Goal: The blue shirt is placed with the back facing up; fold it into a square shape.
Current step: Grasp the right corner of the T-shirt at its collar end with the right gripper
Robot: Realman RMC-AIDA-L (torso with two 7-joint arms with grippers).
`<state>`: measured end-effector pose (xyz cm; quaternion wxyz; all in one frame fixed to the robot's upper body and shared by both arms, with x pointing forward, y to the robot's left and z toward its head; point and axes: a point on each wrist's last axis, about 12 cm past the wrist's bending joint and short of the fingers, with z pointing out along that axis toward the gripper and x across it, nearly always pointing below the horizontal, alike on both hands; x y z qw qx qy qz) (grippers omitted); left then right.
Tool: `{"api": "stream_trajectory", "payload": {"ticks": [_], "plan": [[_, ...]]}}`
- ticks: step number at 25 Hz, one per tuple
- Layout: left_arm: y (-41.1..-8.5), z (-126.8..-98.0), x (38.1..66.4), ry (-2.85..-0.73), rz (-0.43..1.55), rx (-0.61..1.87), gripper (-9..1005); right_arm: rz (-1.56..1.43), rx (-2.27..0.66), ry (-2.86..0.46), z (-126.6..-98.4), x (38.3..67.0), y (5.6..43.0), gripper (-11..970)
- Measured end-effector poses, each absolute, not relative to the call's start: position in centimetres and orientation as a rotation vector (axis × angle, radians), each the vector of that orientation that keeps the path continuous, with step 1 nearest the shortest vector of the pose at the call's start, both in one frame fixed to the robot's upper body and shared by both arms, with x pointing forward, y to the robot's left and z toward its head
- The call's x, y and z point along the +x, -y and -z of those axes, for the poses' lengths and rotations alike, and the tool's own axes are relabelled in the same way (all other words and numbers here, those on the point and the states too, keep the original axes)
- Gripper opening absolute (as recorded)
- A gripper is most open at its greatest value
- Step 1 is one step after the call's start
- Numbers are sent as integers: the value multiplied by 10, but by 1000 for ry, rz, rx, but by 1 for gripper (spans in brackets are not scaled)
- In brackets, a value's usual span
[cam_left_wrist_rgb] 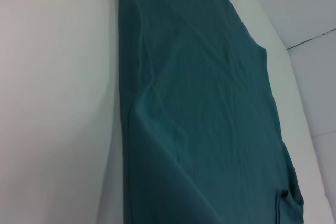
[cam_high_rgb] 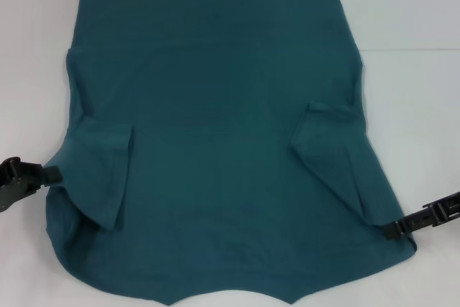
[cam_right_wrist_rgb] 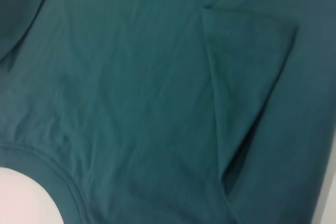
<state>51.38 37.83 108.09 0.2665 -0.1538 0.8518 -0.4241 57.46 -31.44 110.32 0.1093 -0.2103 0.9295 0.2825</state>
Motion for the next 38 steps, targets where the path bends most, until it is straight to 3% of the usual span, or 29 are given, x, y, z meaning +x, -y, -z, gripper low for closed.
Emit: {"api": "stream_trajectory", "payload": {"ticks": [38], "plan": [[-379, -1082, 514, -2280, 1154, -426, 3, -869, -745, -2731, -1102, 580, 276, 880]]}}
